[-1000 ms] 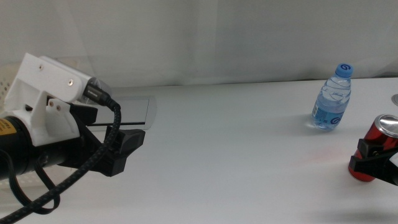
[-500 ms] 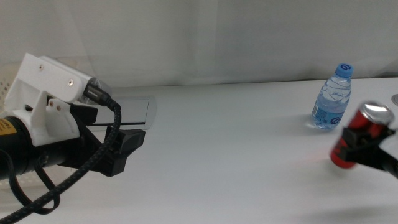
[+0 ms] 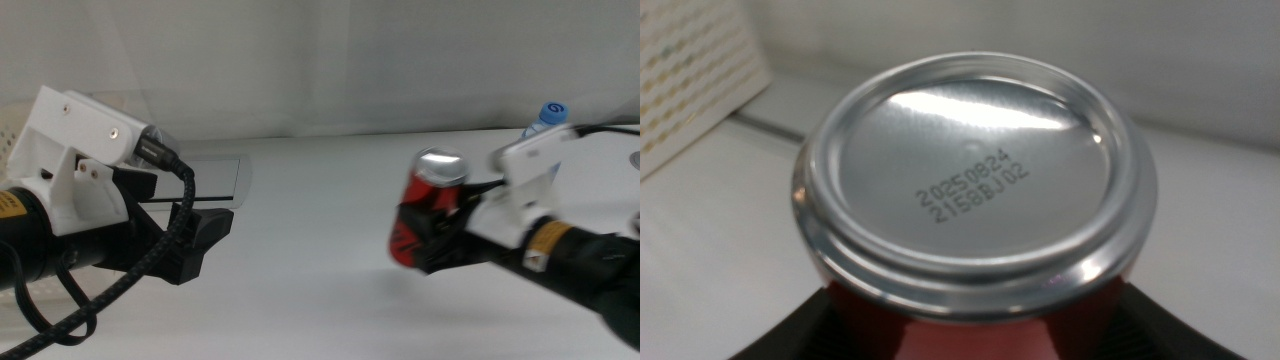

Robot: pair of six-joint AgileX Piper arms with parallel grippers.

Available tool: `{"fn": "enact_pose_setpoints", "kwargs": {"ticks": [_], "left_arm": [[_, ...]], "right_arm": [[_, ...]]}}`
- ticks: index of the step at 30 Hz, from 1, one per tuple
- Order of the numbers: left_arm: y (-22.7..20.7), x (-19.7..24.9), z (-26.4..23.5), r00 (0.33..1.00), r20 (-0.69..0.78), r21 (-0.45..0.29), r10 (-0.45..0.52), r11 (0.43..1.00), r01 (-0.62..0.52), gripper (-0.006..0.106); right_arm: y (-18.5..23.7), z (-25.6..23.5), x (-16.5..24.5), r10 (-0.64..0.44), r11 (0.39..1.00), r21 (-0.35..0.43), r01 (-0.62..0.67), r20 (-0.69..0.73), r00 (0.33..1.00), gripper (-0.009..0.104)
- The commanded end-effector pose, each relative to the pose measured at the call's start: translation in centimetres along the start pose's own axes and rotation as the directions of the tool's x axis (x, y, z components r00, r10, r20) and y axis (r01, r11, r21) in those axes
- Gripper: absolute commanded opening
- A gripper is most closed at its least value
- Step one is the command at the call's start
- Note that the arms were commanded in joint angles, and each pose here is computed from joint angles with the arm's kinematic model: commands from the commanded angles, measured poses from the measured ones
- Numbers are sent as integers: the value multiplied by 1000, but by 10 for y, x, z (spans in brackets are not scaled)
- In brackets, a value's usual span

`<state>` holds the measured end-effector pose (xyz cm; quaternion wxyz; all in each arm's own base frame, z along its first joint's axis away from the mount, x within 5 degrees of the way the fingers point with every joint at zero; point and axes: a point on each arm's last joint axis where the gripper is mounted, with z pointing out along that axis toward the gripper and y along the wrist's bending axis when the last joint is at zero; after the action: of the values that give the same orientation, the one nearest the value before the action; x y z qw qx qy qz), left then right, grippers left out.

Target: Use arms to grab the bottles and put them into the dustbin to the left of the table.

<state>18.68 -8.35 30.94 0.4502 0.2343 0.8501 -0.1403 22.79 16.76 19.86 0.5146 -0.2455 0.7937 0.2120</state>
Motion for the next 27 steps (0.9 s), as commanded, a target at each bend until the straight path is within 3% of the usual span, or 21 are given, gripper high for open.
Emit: {"fn": "enact_pose_setpoints", "kwargs": {"ticks": [1, 7, 16, 17, 18, 19, 20, 22, 27], "left_arm": [[-1, 0, -1, 1000, 12, 4, -6, 1000, 6, 83], [-1, 0, -1, 1000, 12, 4, -6, 1000, 6, 83], [-1, 0, -1, 1000, 12, 4, -6, 1000, 6, 80], [-1, 0, -1, 1000, 14, 3, -6, 1000, 6, 80], [-1, 0, -1, 1000, 16, 2, -6, 1000, 6, 80], [-1, 0, -1, 1000, 16, 2, -6, 1000, 6, 80], [-1, 0, -1, 1000, 16, 2, -6, 1000, 6, 80], [-1, 0, -1, 1000, 16, 2, -6, 1000, 6, 80], [-1, 0, -1, 1000, 16, 2, -6, 1000, 6, 80]], "right_arm": [[12, 13, -4, -17, 999, -45, 18, 23, 1000, -3], [26, 44, 18, -91, 993, -87, 82, -109, 990, -3], [27, 47, 23, -97, 992, -90, 86, -126, 987, -3], [27, 47, 25, -100, 992, -89, 88, -141, 985, 2], [27, 47, 24, -90, 993, -88, 79, -138, 986, 25], [27, 47, 24, -72, 995, -86, 60, -137, 988, 80], [27, 47, 24, -71, 995, -85, 60, -140, 988, 90], [26, 45, 23, -73, 995, -82, 61, -147, 986, 101], [27, 33, 10, -78, 995, -75, 68, -142, 987, 103]]}}
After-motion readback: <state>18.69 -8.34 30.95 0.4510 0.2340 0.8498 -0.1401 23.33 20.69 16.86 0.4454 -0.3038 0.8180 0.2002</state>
